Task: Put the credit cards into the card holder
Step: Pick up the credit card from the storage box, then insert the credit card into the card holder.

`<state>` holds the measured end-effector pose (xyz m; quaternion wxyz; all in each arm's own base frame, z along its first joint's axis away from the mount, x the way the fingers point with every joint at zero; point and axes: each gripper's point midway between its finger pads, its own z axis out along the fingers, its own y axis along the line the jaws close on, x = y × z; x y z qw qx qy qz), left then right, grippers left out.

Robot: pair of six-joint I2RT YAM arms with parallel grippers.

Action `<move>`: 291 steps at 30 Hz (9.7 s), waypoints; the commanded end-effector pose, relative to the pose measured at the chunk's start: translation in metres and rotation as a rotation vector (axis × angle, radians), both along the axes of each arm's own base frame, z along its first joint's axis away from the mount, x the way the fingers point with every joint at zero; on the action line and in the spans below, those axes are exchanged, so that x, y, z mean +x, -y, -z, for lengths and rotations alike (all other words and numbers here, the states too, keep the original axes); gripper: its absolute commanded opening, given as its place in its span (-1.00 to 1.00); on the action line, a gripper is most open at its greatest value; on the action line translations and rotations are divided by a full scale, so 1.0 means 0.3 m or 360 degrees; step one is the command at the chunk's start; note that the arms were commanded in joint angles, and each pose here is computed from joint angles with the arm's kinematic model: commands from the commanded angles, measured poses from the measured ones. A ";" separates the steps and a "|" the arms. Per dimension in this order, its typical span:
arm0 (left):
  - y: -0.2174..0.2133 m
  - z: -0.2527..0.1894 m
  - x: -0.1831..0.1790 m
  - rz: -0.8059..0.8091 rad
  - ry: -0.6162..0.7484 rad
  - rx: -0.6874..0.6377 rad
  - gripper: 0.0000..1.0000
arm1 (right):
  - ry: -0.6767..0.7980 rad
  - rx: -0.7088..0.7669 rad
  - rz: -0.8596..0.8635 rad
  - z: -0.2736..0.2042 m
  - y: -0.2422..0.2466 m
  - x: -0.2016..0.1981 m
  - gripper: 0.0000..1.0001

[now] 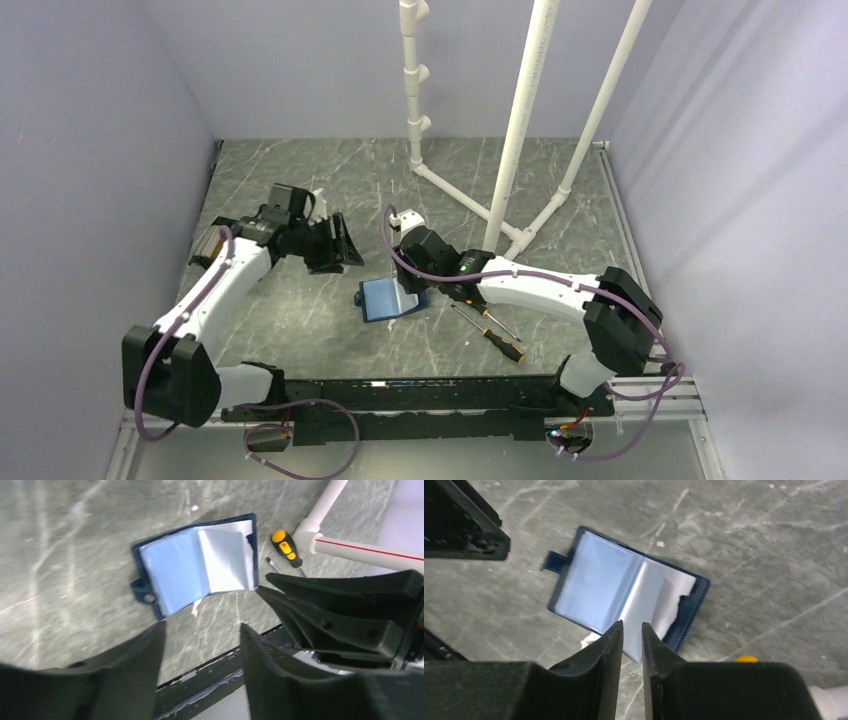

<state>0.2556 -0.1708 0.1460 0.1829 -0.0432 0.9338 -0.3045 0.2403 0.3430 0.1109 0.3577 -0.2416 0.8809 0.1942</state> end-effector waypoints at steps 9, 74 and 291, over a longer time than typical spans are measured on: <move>-0.534 -0.210 -0.057 -0.0526 0.0067 0.0802 0.92 | -0.0025 0.0239 -0.0287 -0.059 -0.138 -0.042 -0.37; -1.255 0.152 0.361 -0.0503 -0.0375 0.1897 0.47 | 0.0122 0.0678 -0.0482 -0.216 -0.114 -0.212 -0.13; -0.036 0.500 -0.098 -0.0142 -0.0372 0.0127 -0.90 | -0.0692 0.0248 -0.0325 0.203 -0.048 -0.026 -1.00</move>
